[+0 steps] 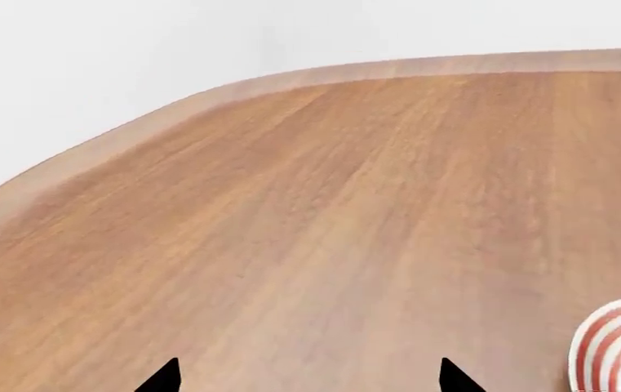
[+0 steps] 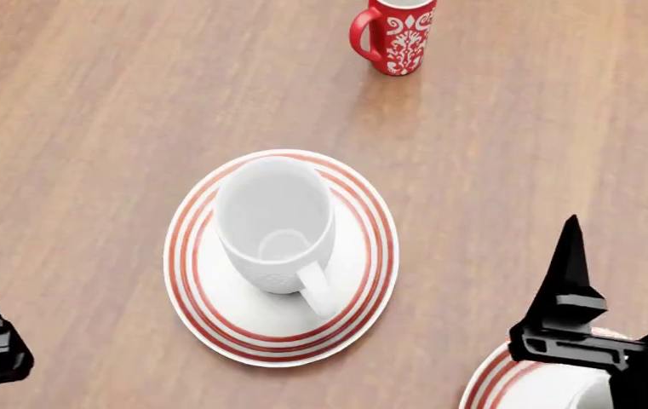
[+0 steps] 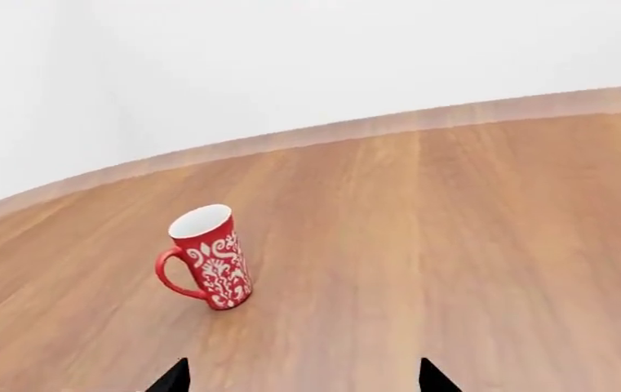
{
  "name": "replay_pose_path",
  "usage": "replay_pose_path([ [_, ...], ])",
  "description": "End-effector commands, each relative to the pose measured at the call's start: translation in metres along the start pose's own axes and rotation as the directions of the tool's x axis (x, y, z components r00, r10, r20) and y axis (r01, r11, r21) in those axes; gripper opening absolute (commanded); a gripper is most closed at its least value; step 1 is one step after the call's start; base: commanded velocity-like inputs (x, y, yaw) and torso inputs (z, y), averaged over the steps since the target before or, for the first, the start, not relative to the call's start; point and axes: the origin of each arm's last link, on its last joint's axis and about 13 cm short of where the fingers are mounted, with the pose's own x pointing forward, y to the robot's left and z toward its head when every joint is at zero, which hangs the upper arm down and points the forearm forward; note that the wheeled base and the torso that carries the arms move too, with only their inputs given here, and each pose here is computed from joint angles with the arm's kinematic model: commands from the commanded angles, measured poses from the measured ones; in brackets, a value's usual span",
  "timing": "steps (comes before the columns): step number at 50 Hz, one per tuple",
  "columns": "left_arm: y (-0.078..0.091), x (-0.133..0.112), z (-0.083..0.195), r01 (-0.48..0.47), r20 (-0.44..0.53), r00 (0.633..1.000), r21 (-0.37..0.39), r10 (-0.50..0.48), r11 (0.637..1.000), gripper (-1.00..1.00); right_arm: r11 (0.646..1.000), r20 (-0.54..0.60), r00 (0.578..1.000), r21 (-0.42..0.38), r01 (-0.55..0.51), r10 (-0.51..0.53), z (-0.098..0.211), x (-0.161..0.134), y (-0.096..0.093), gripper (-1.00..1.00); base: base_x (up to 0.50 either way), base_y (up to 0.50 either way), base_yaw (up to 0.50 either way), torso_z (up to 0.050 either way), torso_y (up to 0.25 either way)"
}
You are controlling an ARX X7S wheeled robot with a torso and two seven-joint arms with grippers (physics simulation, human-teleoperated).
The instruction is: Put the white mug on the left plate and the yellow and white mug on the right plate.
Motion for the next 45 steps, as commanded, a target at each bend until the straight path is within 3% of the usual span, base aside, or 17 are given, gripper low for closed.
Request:
replay_pose_path([
  [1, -0.019, 0.029, 0.047, 0.069, 0.092, 0.993, 0.054, -0.074, 0.996, 1.00, 0.999, 0.052, 0.999, -0.047, 0.013, -0.011, 0.018, 0.030, 0.012, 1.00, 0.00, 0.00, 0.00, 0.000, 0.000],
  [8, -0.020, 0.039, 0.085, 0.054, 0.157, 0.985, 0.066, -0.064, 0.996, 1.00, 0.997, 0.084, 0.996, -0.073, -0.012, 0.018, 0.041, 0.036, 0.026, 1.00, 0.00, 0.00, 0.00, 0.000, 0.000],
  [19, -0.024, 0.056, 0.127, 0.041, 0.252, 0.967, 0.017, -0.044, 0.999, 1.00, 0.991, 0.148, 0.986, -0.119, -0.061, 0.079, 0.079, 0.055, 0.046, 1.00, 0.00, 0.00, 0.00, 0.000, 0.000],
  [36, -0.019, 0.046, 0.144, 0.051, 0.305, 0.951, -0.011, -0.045, 0.999, 1.00, 0.987, 0.203, 0.972, -0.129, -0.094, 0.120, 0.105, 0.045, 0.055, 1.00, 0.00, 0.00, 0.00, 0.000, 0.000],
  [41, -0.015, 0.036, 0.156, 0.082, 0.393, 0.917, -0.027, -0.065, 0.996, 1.00, 0.978, 0.305, 0.937, -0.168, -0.122, 0.169, 0.114, 0.039, 0.061, 1.00, 0.00, 0.00, 0.00, 0.000, 0.000],
  [45, -0.013, 0.029, 0.164, 0.098, 0.484, 0.874, -0.090, -0.043, 0.991, 1.00, 0.973, 0.449, 0.868, -0.171, -0.152, 0.214, 0.127, 0.029, 0.067, 1.00, 0.00, 0.00, 0.00, 0.000, 0.000],
])
